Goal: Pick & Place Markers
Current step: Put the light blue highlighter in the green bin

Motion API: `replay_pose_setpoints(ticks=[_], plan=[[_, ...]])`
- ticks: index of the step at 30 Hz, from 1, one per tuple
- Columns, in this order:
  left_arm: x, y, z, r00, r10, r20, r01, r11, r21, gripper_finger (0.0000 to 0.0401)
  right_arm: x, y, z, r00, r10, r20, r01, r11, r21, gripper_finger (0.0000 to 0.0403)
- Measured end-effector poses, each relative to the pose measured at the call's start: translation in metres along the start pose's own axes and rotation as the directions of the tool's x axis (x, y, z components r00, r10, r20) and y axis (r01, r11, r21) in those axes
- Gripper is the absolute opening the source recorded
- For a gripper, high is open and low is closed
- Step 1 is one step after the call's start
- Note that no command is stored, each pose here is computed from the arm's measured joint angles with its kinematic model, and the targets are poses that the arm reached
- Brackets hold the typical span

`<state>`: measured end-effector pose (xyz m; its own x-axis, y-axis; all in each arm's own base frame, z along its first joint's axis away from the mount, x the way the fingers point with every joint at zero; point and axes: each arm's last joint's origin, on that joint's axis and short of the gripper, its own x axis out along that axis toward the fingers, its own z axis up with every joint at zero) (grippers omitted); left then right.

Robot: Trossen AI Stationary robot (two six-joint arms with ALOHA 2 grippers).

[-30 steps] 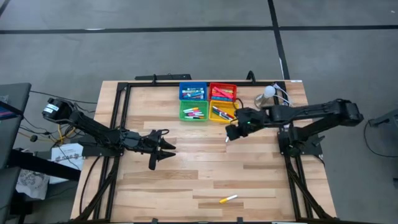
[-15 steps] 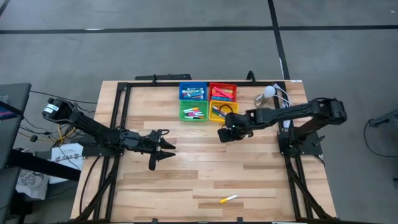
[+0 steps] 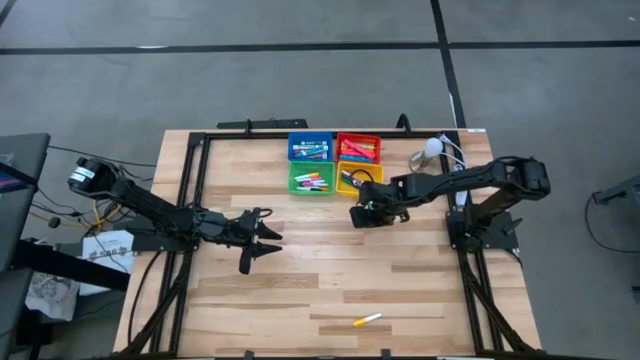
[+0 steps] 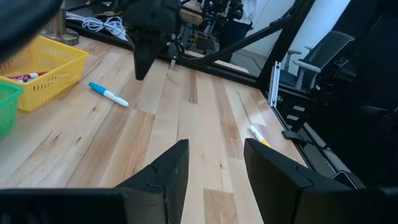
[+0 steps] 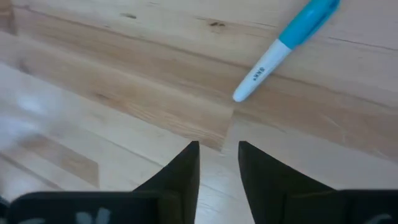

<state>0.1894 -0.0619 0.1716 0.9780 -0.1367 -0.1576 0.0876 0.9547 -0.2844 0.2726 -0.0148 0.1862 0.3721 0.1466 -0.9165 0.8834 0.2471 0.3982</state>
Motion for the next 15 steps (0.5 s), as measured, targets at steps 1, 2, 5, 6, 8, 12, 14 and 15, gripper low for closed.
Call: replay_pose_setpoints(ticks=[1, 2, 5, 6, 8, 12, 14, 15], plan=[[0.0000, 0.0000, 0.0000, 1.000, 0.000, 0.000, 0.000, 1.000, 0.000, 0.0154, -0.0002, 0.0003, 0.0001, 1.000, 0.004, 0.001, -0.004, 1.000, 0.003, 0.0108], [0.0000, 0.0000, 0.0000, 1.000, 0.000, 0.000, 0.000, 1.000, 0.003, 0.0154, -0.0002, 0.0002, 0.0000, 1.000, 0.003, 0.001, -0.003, 1.000, 0.007, 0.0117], [0.0000, 0.0001, -0.0001, 1.000, 0.000, -0.001, 0.000, 1.000, 0.011, 0.0154, -0.0002, -0.0011, -0.0003, 1.000, -0.012, 0.001, 0.012, 1.000, 0.010, 0.0147], [0.0000, 0.0001, -0.0002, 1.000, 0.000, -0.001, 0.000, 1.000, 0.013, 0.0154, 0.0001, -0.0013, 0.0001, 1.000, -0.017, 0.013, 0.017, 1.000, 0.013, 0.0159], [-0.0001, 0.0001, -0.0002, 1.000, 0.000, -0.001, 0.000, 1.000, 0.022, 0.0154, 0.0006, -0.0018, 0.0010, 0.999, -0.030, 0.040, 0.029, 0.999, 0.042, 0.0179], [-0.0001, 0.0001, -0.0002, 1.000, 0.001, -0.001, -0.001, 0.999, 0.034, 0.0154, 0.0002, -0.0029, 0.0040, 0.990, -0.061, 0.129, 0.050, 0.995, 0.092, 0.0208], [-0.0001, 0.0001, -0.0002, 1.000, 0.001, -0.001, -0.001, 0.999, 0.034, 0.0154, -0.0002, -0.0037, 0.0060, 0.981, -0.079, 0.178, 0.055, 0.989, 0.136, 0.0215], [-0.0001, 0.0001, -0.0002, 1.000, 0.001, -0.001, -0.001, 0.999, 0.034, 0.0154, -0.0004, -0.0041, 0.0074, 0.977, -0.084, 0.194, 0.054, 0.987, 0.151, 0.0216]])
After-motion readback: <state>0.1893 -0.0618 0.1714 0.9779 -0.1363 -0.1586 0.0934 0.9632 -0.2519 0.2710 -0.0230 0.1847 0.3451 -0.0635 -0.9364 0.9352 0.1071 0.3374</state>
